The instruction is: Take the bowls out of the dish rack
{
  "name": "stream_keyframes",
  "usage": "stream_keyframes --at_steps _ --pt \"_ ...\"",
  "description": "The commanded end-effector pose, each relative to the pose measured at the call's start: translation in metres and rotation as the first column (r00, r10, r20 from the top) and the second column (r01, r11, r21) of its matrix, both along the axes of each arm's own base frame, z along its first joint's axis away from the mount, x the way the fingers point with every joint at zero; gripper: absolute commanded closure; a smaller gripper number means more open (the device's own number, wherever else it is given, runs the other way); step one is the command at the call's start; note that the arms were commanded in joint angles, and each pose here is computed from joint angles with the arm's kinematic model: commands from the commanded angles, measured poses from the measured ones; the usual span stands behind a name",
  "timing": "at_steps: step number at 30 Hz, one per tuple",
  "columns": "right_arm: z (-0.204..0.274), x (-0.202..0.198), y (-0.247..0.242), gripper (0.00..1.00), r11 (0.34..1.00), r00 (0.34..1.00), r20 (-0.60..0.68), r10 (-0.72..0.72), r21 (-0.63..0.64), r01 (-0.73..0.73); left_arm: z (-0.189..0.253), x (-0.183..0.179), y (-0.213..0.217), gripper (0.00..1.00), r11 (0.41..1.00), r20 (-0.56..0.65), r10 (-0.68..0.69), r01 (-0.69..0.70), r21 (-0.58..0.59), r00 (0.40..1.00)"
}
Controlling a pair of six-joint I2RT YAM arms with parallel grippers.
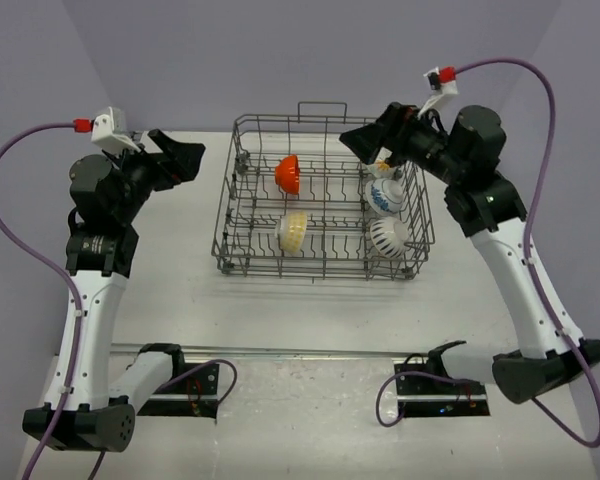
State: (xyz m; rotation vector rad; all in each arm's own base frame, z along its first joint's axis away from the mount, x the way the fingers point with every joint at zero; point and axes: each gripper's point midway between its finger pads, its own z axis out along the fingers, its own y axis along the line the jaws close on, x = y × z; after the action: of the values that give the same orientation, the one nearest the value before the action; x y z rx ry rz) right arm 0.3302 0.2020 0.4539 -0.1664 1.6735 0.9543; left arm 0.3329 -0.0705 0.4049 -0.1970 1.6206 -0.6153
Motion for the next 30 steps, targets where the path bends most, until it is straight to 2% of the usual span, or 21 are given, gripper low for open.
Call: stream_keyframes --at_steps 1,2,5,7,13,15,17,27,30 --pt "-0.030 0.018 0.029 0.01 0.996 0.984 -0.156 0.081 0.043 -0.075 0.001 -0.007 0.000 0.00 0.999 -0.001 -0.004 0.004 0.037 1.000" --pt "-0.037 0.024 0.038 0.01 0.992 0.972 -0.213 0.104 0.090 -0.086 -0.002 -0.006 0.003 0.00 0.999 -0.015 0.010 -0.009 0.044 1.000" --pt "-0.084 0.046 0.066 0.03 0.989 0.912 -0.385 0.140 0.097 -0.111 -0.014 -0.003 0.016 0.00 0.994 -0.068 0.081 -0.075 0.075 0.994" --pt "-0.107 0.054 0.078 0.08 0.990 0.885 -0.447 0.133 0.094 -0.102 -0.021 -0.001 0.025 0.00 0.988 -0.096 0.132 -0.123 0.096 0.987" --pt "-0.173 0.056 0.108 0.11 0.992 0.822 -0.556 0.125 0.081 -0.096 -0.033 0.001 0.034 0.00 0.978 -0.134 0.183 -0.167 0.122 0.974" --pt "-0.187 0.051 0.119 0.11 0.991 0.807 -0.575 0.134 0.078 -0.110 -0.037 0.002 0.035 0.00 0.978 -0.149 0.188 -0.170 0.125 0.971" --pt "-0.203 0.047 0.119 0.12 0.997 0.807 -0.585 0.079 0.031 -0.074 -0.039 0.004 0.035 0.00 0.978 -0.159 0.185 -0.165 0.127 0.970" --pt "-0.264 0.025 0.107 0.13 1.000 0.762 -0.647 0.005 -0.013 -0.018 -0.038 0.001 0.035 0.00 0.976 -0.153 0.184 -0.162 0.144 0.971" --pt "-0.265 0.024 0.106 0.14 1.000 0.770 -0.639 0.010 -0.006 -0.018 -0.037 0.000 0.036 0.00 0.975 -0.151 0.186 -0.164 0.149 0.971"
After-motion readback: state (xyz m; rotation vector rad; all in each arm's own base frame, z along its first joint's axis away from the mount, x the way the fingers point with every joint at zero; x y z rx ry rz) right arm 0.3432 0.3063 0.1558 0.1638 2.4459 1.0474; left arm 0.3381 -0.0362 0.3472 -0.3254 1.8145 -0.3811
